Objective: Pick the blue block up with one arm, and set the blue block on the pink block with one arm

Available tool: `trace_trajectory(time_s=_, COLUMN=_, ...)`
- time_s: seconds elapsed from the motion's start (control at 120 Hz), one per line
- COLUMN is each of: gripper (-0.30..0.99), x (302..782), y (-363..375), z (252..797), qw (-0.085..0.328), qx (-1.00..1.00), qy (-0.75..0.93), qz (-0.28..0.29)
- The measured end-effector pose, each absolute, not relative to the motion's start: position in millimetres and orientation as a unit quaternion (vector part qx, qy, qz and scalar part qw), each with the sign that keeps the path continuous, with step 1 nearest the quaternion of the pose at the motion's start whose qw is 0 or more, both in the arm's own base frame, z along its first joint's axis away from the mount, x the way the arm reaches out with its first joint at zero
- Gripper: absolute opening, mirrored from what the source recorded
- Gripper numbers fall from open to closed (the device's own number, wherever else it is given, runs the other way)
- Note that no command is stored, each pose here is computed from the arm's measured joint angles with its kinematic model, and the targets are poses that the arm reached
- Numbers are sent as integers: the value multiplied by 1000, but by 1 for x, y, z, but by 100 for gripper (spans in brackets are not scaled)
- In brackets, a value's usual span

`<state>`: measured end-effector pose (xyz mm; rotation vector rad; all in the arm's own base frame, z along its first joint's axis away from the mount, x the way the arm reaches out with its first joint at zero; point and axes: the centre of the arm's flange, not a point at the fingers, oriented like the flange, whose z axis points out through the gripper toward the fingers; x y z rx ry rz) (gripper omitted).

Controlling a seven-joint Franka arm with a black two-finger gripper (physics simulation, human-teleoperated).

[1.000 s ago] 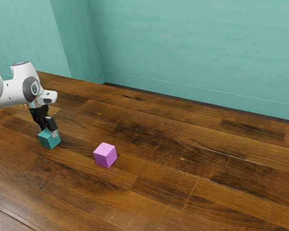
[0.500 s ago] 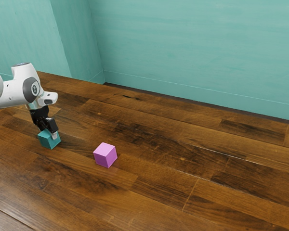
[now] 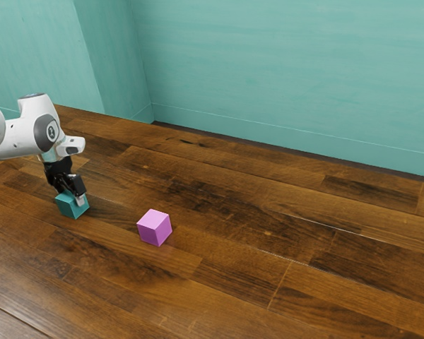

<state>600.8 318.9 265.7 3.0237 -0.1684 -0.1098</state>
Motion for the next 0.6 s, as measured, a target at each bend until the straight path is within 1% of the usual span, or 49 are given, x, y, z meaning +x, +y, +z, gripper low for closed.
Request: trace_trajectory(time_s=0.6, gripper=69, x=600, y=312, z=256, qw=59, qx=996, qy=-51, qz=-45)
